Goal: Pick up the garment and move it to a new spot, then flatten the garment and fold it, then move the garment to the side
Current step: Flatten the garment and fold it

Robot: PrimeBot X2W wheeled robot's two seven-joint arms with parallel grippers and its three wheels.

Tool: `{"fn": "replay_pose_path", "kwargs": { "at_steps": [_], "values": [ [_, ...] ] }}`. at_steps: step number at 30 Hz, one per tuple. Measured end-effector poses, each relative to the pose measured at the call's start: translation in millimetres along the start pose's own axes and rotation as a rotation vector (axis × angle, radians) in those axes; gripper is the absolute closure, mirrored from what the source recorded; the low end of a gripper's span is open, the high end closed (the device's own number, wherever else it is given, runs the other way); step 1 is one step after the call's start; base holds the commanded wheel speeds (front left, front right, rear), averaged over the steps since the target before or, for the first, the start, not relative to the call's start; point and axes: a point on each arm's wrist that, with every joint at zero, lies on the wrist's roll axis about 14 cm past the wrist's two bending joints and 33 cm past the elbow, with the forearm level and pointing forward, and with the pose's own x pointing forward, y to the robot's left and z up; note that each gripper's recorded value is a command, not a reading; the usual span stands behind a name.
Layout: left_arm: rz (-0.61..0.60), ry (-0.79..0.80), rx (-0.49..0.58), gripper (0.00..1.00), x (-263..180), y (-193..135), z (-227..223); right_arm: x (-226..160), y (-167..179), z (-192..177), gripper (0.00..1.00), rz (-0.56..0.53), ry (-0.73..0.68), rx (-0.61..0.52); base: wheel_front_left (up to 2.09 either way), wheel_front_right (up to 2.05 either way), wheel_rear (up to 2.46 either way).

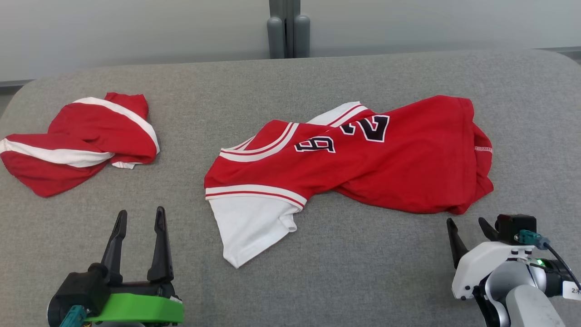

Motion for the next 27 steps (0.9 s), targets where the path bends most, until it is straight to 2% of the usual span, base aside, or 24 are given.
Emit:
{"fn": "replay_pose_path", "kwargs": {
  "at_steps": [11,13,18,22,27],
  "values": [
    [0.023,0.004,0.011,0.0,3,8,-1,29,-2,-3,0.0,-0.006,0.047,-0.073,0.0,0.0,0.0],
    [0.027,0.004,0.012,0.0,3,10,-1,33,-3,-1,1.0,-0.006,0.034,-0.089,0.0,0.0,0.0],
    [0.032,0.005,0.013,0.0,3,11,-2,36,-11,3,1.0,-0.018,0.02,-0.147,0.0,0.0,0.0],
    [0.035,-0.003,0.014,0.0,3,13,1,31,-27,21,1.0,-0.062,-0.042,-0.17,0.0,0.0,0.0],
    [0.032,-0.008,0.009,0.0,3,11,2,13,-62,35,1.0,-0.161,-0.061,-0.24,0.0,0.0,0.0]
  ]
}}
